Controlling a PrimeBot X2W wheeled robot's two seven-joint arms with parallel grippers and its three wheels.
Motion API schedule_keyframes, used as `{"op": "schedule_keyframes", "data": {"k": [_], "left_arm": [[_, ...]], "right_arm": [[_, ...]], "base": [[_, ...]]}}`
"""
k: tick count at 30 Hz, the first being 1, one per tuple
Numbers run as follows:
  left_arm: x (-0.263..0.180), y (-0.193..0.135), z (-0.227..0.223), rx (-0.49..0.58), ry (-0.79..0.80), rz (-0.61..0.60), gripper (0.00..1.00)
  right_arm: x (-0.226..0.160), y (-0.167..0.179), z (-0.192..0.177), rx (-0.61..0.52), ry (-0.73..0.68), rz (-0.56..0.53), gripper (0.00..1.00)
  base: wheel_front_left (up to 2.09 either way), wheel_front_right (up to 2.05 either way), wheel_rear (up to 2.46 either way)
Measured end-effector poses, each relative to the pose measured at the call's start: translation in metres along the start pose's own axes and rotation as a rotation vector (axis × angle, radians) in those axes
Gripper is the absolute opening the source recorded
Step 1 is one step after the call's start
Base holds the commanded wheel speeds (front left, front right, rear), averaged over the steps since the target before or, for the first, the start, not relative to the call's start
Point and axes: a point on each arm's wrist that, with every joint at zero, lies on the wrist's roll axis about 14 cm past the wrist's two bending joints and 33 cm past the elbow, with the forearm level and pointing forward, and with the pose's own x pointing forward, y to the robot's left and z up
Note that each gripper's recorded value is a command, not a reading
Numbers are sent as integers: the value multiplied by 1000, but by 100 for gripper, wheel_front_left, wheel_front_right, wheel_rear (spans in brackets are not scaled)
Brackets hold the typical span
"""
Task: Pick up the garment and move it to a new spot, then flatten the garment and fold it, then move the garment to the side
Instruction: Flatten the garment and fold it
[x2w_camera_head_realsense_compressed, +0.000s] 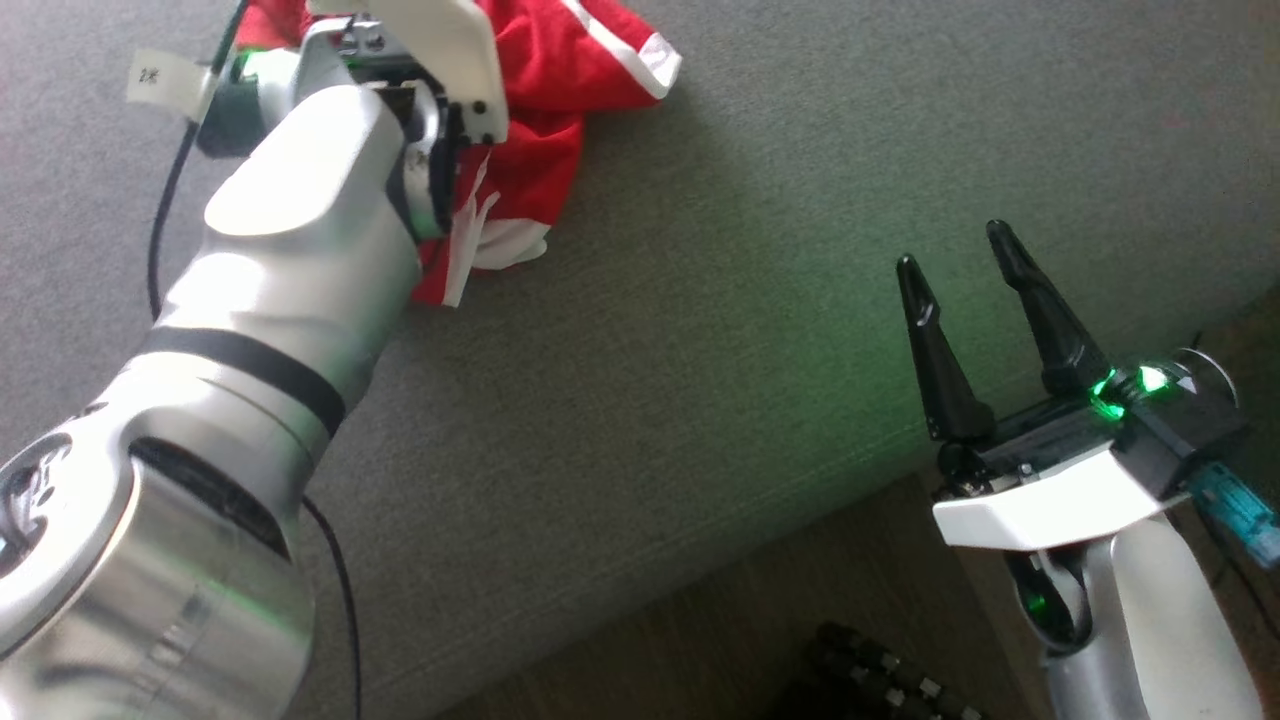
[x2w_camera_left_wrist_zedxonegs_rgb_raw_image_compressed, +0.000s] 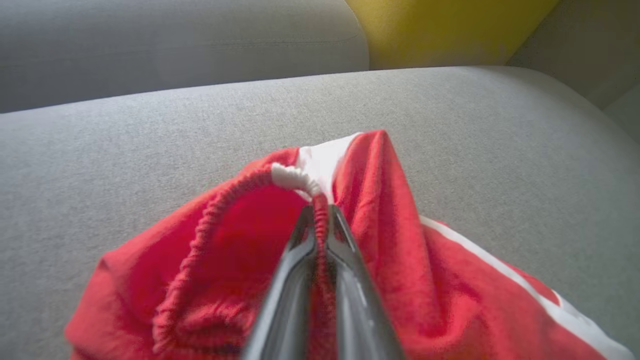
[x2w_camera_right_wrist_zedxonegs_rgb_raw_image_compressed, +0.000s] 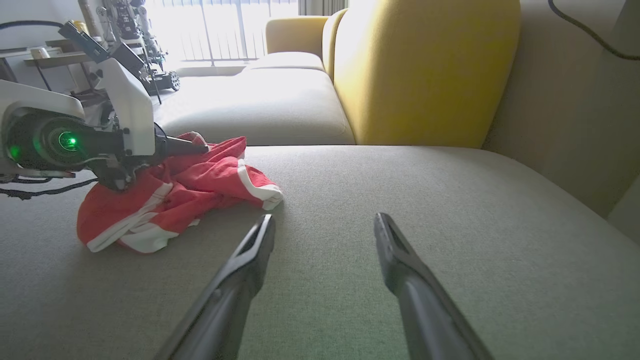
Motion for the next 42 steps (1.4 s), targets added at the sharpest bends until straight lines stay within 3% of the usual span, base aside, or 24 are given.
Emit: {"op": "schedule_keyframes", "data": {"k": [3, 6, 10, 16, 18, 27, 31, 34, 38, 42], "left_arm": [[-1, 4, 0, 4, 3, 6, 0], [-5, 3, 8, -144, 16, -3, 0], [-11, -5, 23, -197, -10, -39, 0], [-28, -38, 78, -380, -84, -181, 0], [-42, -60, 120, -432, -133, -264, 0], [-114, -157, 237, -369, -340, -582, 0], [-158, -203, 258, -314, -383, -736, 0], [-180, -220, 256, -262, -379, -790, 0], [-170, -192, 222, -226, -348, -695, 0], [-140, -112, 115, -275, -181, -486, 0]], "right_arm": [[-2, -3, 4, 14, -11, -11, 100], [-5, -5, 10, 19, -27, -15, 100], [-9, -4, 17, 25, -46, -13, 100], [-19, -8, 35, 43, -98, -24, 100], [-31, -12, 39, 53, -105, -36, 100], [-61, -28, 56, 53, -156, -86, 100], [-70, -34, 60, 36, -170, -102, 100], [-67, -31, 60, 28, -173, -90, 100], [-56, -19, 65, 33, -192, -48, 100], [-44, -2, 67, 43, -203, 4, 100]], "base": [[0, 0, 0], [0, 0, 0], [0, 0, 0], [0, 0, 0], [0, 0, 0], [0, 0, 0], [0, 0, 0], [0, 0, 0], [0, 0, 0], [0, 0, 0]]}}
